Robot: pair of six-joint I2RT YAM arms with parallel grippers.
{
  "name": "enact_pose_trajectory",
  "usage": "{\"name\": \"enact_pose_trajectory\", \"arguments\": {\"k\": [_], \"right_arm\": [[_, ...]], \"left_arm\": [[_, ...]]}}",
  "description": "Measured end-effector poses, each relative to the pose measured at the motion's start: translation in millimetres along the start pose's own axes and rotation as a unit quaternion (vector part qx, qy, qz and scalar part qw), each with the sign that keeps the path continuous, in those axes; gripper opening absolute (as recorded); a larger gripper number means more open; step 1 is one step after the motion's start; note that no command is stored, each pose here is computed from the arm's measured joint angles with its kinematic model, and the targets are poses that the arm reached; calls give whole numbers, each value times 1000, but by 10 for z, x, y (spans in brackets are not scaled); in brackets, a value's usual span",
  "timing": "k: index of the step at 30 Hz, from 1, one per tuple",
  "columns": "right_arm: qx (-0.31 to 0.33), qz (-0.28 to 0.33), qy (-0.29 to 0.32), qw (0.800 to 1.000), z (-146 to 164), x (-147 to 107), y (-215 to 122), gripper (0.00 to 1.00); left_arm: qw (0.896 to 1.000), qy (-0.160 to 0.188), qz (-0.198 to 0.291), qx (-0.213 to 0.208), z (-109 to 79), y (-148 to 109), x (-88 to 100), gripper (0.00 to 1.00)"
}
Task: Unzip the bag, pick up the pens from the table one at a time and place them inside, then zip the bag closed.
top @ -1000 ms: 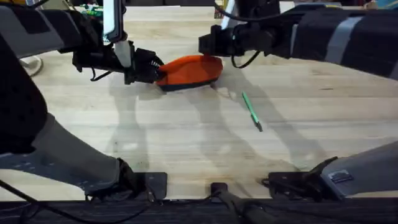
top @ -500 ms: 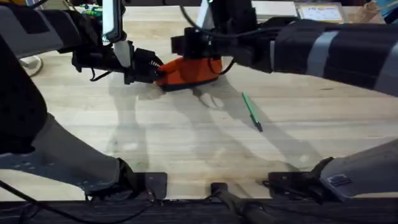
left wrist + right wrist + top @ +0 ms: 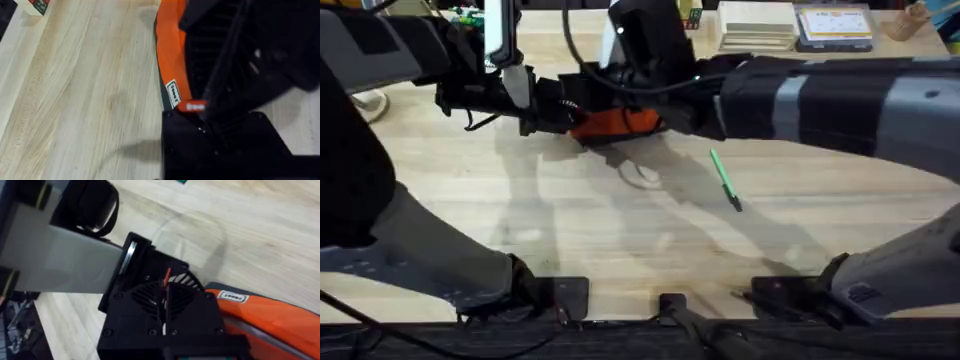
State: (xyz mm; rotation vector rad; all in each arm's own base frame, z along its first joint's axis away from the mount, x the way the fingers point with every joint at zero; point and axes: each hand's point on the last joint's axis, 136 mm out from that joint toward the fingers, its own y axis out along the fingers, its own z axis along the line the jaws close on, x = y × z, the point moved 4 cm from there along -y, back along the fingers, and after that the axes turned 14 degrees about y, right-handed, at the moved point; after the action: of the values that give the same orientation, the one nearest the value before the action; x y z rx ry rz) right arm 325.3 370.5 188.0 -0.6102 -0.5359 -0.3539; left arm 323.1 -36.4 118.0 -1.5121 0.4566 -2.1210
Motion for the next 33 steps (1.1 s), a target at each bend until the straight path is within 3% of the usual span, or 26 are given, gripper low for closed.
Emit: {"name": "enact_pose_trajectory", "arguments": {"k": [13,16,19,21,22,33], "right_arm": [[1,17,-16,1000,67,-140,31,63],[2,29,-25,999,54,-156,5,239],[2,33,-38,999,75,-105,-110,587],[-4,30,-48,998,71,-16,-244,892],[-8,28,-53,998,57,25,-307,967],[-59,17,-86,994,-97,347,-996,997]], "left_arm": [[1000,-1,0,0,-2,0,1,42],[1000,1,0,1,3,1,0,42],[1000,2,0,1,5,1,-1,42],[1000,2,0,1,5,0,-2,42],[1000,2,0,1,6,0,-2,42],[1000,2,0,1,6,0,-2,42]]}}
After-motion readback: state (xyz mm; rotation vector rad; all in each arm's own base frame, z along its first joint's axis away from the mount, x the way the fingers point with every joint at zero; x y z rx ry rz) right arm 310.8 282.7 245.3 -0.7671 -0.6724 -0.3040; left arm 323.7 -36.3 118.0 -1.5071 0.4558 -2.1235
